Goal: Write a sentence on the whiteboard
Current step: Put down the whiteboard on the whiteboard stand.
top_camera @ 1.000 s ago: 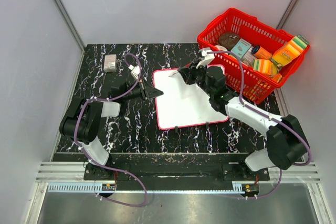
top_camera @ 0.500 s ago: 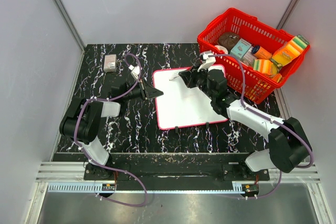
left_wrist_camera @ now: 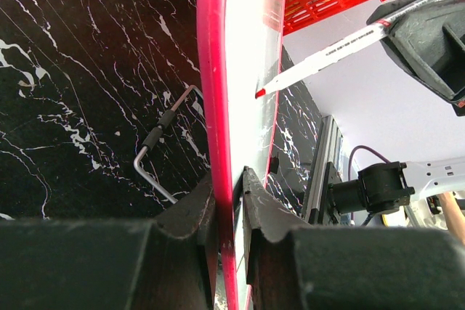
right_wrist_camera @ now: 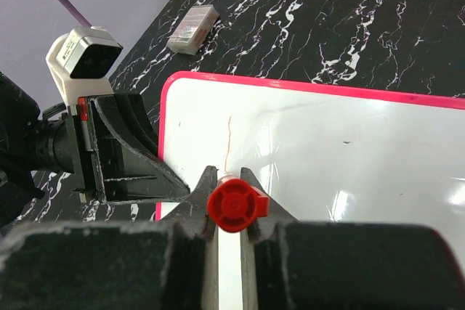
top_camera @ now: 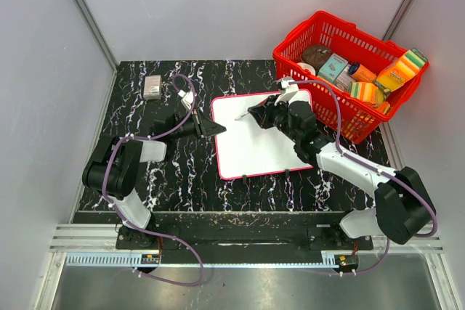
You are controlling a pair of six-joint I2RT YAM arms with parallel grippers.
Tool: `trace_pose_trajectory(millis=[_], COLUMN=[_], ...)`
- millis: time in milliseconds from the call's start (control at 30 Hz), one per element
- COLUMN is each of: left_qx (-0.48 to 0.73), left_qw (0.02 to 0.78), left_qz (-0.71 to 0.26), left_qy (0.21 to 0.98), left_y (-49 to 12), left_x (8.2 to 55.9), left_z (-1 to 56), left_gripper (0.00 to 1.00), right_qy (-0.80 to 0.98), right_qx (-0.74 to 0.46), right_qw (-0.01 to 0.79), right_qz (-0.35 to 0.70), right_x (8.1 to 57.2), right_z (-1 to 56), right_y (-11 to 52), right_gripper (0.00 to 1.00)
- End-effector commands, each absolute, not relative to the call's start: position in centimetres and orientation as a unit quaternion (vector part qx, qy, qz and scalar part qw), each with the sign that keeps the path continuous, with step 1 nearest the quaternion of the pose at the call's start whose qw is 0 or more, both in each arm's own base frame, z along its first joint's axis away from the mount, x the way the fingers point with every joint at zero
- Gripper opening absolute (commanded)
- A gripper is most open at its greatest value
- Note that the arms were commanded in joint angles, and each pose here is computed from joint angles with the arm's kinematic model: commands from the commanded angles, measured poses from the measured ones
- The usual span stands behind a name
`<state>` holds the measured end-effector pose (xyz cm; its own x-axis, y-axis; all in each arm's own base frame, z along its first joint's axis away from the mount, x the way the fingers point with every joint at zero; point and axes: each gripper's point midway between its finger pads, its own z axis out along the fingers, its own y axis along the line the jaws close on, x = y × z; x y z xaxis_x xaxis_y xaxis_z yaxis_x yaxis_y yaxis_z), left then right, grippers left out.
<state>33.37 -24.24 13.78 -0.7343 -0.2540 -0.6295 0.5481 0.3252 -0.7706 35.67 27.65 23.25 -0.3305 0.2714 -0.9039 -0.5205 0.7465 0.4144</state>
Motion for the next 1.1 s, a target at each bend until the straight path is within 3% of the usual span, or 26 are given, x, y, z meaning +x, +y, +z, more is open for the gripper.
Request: trace_pose_trajectory(millis=[0, 433, 1067], left_qx=[0.154, 0.155, 0.157], left_qw=[0.383, 0.383, 0.380], left_qz=[-0.565, -0.564, -0.564], left_qy=[0.714, 0.715, 0.716], left_y=[-24.8, -24.7, -24.9], left_x=[33.0, 33.0, 32.8], left_z=[14.7, 14.7, 14.6], left_gripper=[0.00, 0.00, 0.00], right_qy=[0.739, 0.677, 0.697], right_qx=[-0.089, -0.071, -0.072], right_qw=[0.573, 0.621, 0.633], right_qz=[0.343, 0.388, 0.330], right_x=[34.8, 35.6, 38.5], right_z=[23.6, 30.8, 29.6], right_y=[27.5, 28.2, 28.2], right_gripper=[0.00, 0.00, 0.00])
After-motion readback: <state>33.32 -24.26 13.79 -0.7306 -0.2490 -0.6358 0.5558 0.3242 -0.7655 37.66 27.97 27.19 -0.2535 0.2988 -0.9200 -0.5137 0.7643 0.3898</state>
